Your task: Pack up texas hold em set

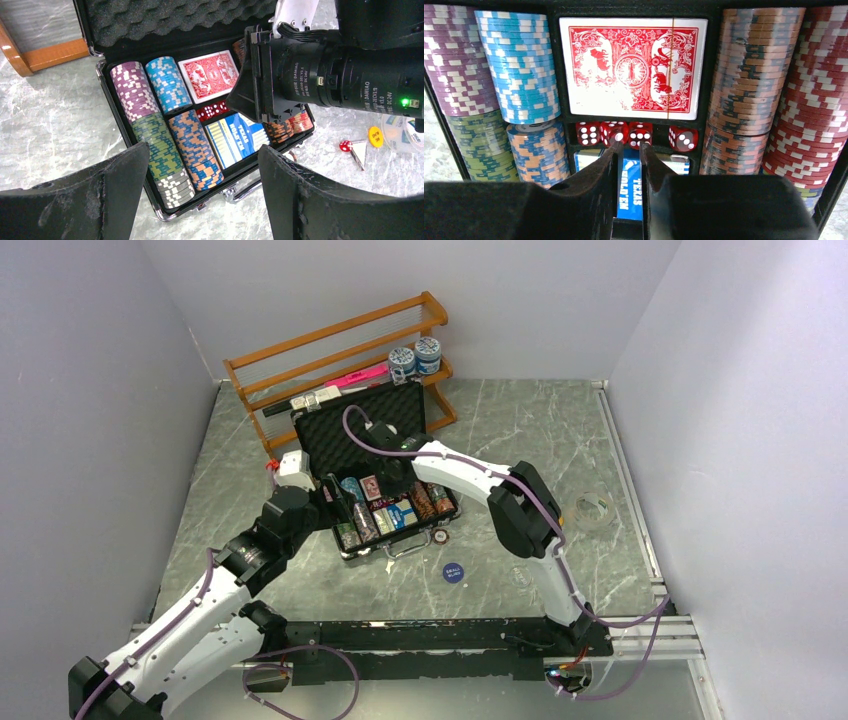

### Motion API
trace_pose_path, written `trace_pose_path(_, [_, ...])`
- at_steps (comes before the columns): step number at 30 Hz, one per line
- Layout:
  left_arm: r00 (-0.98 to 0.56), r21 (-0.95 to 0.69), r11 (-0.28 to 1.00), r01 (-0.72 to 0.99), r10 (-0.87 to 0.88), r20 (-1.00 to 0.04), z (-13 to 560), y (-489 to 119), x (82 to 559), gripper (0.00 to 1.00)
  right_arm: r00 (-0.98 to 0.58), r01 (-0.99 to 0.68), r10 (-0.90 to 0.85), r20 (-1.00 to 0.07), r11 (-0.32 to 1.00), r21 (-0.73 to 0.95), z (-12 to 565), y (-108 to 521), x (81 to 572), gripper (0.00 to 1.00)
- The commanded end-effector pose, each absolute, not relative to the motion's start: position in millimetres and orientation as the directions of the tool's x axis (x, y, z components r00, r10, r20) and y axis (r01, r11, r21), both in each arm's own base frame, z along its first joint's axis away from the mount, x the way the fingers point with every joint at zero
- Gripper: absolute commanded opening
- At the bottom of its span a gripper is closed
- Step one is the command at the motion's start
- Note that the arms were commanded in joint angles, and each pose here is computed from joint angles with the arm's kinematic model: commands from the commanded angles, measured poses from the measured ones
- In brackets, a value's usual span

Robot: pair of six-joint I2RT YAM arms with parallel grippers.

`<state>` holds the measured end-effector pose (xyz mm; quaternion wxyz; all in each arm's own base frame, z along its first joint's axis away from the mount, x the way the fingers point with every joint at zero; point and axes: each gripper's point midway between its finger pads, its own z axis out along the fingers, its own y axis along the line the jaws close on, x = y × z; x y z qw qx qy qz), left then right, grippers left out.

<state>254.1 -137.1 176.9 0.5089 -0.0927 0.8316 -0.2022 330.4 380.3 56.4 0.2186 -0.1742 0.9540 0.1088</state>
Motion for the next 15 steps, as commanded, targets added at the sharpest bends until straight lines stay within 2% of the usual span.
trace_pose_path(1, [-0.44,-0.442,0.895,0.057,-0.375,-0.816,188.3,-136.5,254.6,0.85,-0.827,-0.343,-0.241,-0.507,0.932,0.117,78.4,376.4,338.4,0.21])
trace_pose_path(7, [-0.441,-0.446,0.893,0.056,-0.378,-0.814,188.2,-136.7,254.5,0.85,-0.836,-0.335,-0.247,-0.49,0.937,0.1,70.4,374.3,337.5,0.21])
trace_pose_path(12, [-0.443,-0.444,0.894,0.054,-0.377,-0.813,187.3,-136.5,254.1,0.85,-0.841,-0.388,-0.272,-0.468,0.906,0.171,65.8,387.5,327.8,0.36])
trace_pose_path(15, [-0.444,-0.442,0.895,0.053,-0.375,-0.814,186.5,-135.6,253.4,0.85,-0.846,-0.398,-0.282,-0.453,0.899,0.183,60.3,389.7,325.2,0.41])
